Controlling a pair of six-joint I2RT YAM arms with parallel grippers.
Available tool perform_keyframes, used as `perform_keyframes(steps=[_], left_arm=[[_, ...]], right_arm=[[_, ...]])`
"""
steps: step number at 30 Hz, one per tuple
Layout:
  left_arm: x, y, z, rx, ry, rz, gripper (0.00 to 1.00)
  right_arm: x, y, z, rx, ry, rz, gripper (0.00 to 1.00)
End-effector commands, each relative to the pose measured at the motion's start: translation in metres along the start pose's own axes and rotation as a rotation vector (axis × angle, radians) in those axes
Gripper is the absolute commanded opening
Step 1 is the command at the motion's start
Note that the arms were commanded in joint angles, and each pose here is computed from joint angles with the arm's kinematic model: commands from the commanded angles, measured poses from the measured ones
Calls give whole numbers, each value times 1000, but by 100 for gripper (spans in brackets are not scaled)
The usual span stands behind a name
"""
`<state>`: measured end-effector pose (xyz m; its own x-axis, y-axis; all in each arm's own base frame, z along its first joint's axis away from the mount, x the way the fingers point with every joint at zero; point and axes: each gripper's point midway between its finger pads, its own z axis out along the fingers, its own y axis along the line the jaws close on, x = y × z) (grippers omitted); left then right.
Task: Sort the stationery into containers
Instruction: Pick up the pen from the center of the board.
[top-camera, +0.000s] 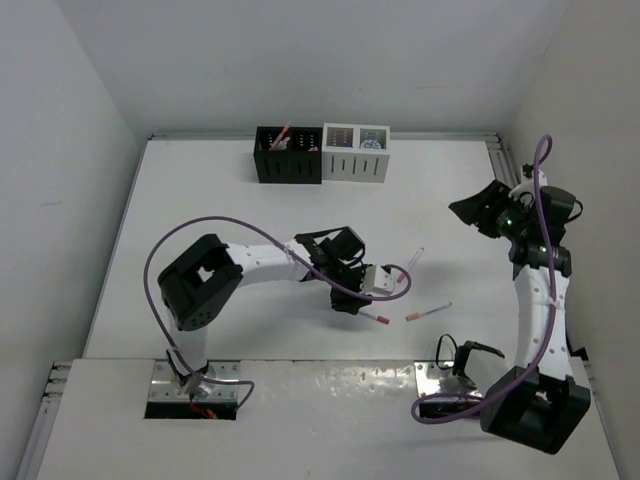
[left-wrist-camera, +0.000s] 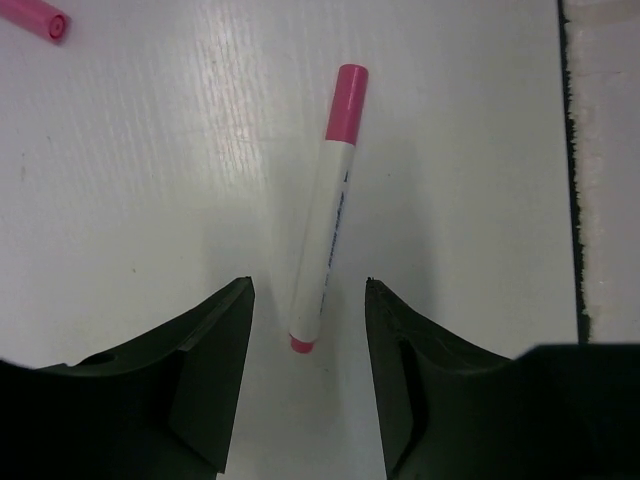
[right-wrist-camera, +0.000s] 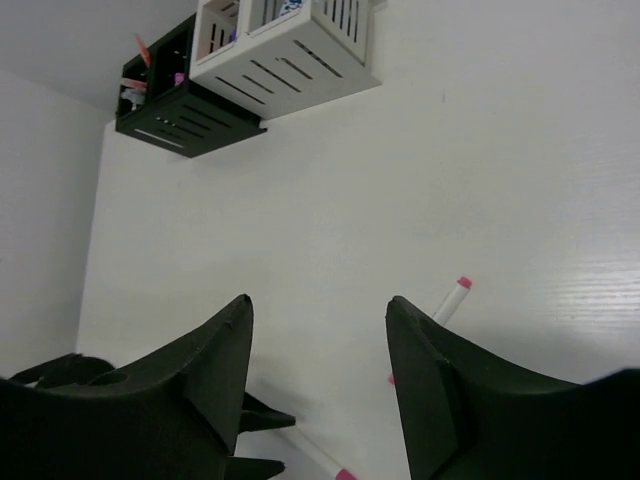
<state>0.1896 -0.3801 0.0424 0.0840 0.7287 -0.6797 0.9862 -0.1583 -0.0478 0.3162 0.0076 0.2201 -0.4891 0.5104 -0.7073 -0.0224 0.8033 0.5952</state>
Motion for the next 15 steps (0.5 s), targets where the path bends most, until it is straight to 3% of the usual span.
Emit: perform_keyframes(steps=[1, 10, 13, 15], left_arm=[[-20, 7, 10, -19, -20, 96, 54], [9, -13, 38, -23, 132, 227, 43], [26, -17, 47, -18, 194, 231, 31], [39, -16, 52, -27, 239, 209, 15]], right_arm=[[-5, 25, -15, -93, -7, 10, 55], [-20, 26, -17, -83, -36, -6, 52], [-21, 26, -16, -84, -37, 1, 51], [-20, 25, -15, -86, -38, -1, 51]])
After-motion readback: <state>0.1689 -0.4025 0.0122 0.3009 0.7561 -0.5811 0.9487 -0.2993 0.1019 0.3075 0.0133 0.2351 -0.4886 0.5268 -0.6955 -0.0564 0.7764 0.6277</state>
